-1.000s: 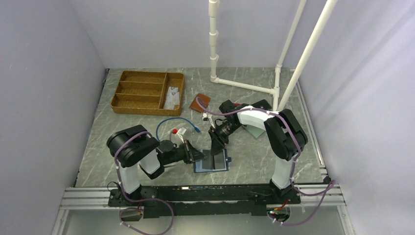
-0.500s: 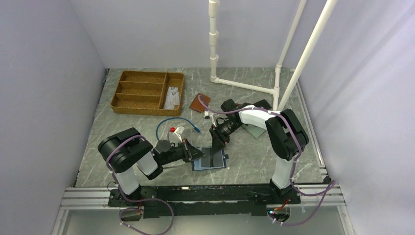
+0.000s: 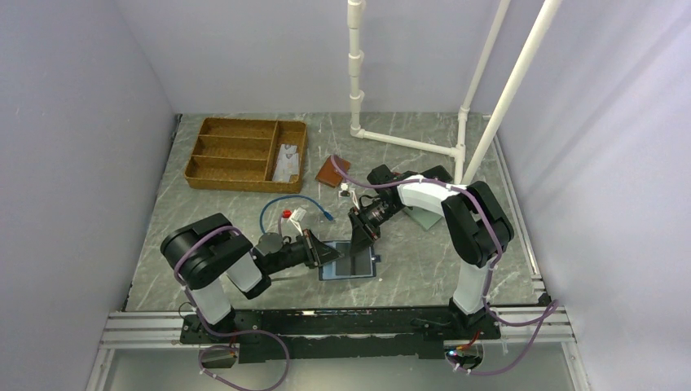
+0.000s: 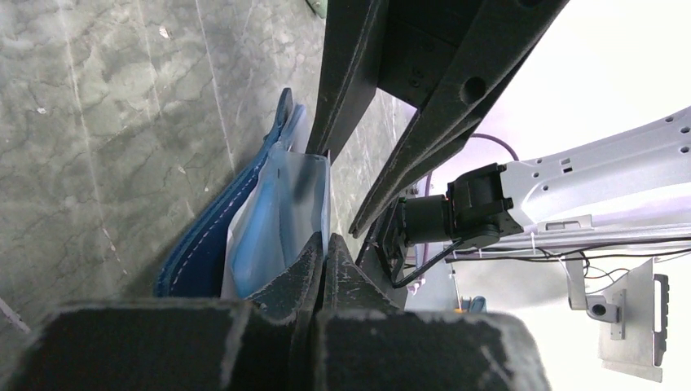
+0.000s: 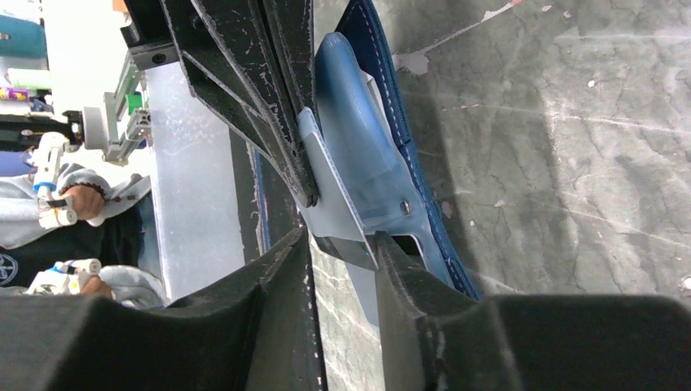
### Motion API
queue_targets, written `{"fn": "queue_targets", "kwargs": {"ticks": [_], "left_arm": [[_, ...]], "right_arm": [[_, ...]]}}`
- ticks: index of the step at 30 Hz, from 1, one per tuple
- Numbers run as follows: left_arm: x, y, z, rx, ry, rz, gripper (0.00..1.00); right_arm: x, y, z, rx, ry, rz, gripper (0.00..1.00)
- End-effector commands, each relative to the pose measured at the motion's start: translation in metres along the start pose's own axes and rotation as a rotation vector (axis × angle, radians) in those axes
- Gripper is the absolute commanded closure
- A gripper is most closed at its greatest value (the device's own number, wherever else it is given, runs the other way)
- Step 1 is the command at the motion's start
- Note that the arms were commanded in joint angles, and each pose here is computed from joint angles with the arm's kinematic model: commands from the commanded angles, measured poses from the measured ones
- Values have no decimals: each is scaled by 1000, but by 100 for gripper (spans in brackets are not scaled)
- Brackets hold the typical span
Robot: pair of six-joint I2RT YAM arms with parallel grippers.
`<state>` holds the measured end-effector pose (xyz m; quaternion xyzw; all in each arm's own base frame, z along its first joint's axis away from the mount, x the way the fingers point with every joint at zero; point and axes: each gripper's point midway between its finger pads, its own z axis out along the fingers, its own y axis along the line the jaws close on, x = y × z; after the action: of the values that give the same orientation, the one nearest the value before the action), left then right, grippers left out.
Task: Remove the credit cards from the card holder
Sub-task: Remove the credit card from the card holder.
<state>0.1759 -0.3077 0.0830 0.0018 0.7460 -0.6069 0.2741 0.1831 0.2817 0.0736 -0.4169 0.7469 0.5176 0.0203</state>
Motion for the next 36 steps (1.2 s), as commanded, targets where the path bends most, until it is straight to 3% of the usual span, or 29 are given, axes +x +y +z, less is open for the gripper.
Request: {"fn": "queue_targets", "kwargs": {"ticks": [1,6,9,21,36], "left_arm": [[-15,-28,3,102,-52,57,100],[-15,-21,0,70,-61,34,93],[-14,-17,-2,50,-54,21,89],[-14,-8,-14,10,-39,3,83],[-15,-2,-22,-10,-34,-2,87]], "right_arm": [[-9,9,1,-43,-29,-34,69],[-8,9,0,-41,-22,-52,92],[-7,8,0,-30,-14,-63,99],[-1,-2,0,-6,14,-65,100],[4,-4,1,-11,30,-91,100]]}}
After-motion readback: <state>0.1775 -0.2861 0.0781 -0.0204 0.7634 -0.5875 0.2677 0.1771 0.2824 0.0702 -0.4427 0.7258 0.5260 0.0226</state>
